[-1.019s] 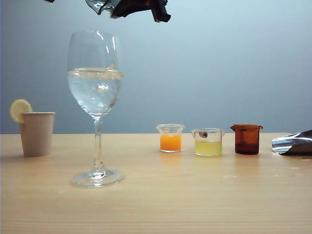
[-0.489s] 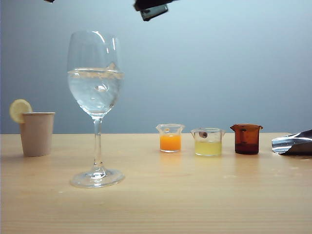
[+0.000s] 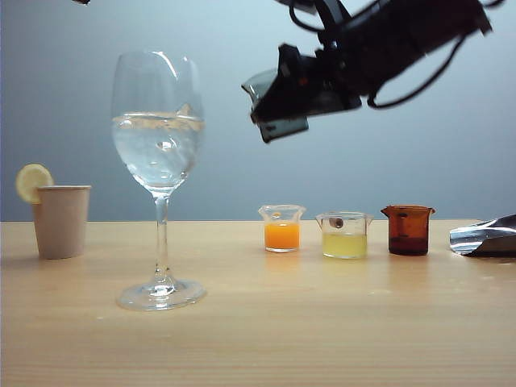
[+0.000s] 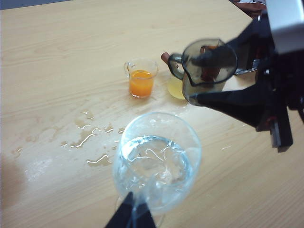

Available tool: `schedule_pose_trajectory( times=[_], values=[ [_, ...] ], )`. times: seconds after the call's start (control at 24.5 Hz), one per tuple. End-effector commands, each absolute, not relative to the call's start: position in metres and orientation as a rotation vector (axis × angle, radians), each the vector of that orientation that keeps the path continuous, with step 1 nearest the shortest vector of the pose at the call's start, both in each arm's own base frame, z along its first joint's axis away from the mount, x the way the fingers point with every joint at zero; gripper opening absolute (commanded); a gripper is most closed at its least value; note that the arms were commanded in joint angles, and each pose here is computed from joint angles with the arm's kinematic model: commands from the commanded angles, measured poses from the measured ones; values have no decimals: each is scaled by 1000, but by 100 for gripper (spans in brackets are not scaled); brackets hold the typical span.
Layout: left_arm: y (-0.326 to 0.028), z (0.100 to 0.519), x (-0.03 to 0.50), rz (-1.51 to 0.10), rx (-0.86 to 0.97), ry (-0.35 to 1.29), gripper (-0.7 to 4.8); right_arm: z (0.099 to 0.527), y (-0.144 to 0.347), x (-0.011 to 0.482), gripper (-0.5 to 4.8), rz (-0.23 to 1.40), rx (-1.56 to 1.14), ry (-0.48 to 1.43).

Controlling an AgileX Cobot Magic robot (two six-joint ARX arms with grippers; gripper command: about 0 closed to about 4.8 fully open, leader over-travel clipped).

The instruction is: Pick up the first measuring cup from the left, pour the coconut rum inside into the goblet, and finally put the measuring cup back in its original place.

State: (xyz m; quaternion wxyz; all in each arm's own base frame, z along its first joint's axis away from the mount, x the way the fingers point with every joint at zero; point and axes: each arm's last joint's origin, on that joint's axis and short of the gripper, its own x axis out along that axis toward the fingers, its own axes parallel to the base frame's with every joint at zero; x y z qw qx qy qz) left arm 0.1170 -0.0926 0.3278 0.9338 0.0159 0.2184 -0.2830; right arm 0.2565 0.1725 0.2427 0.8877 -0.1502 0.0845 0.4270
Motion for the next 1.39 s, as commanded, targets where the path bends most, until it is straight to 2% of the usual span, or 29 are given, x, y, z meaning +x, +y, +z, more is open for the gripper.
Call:
schedule_pose_trajectory(
  times=[0.04, 0.37, 0.57, 0.9, 1.39],
  values=[
    [-92, 330, 117, -577, 23, 437, -5, 229, 173, 256, 135, 873, -212, 120],
    [-92, 330, 117, -577, 24, 437, -5, 161, 200, 280, 135, 911, -41, 109],
    [-92, 330, 117, -577, 23, 437, -5, 128, 225, 287, 135, 932, -50, 134],
    [-92, 330, 117, -577, 24, 437, -5, 108, 267, 328, 135, 866, -52, 95],
    [-92, 330, 117, -582, 48, 429, -5, 88, 290, 362, 134, 756, -32, 106]
  ],
)
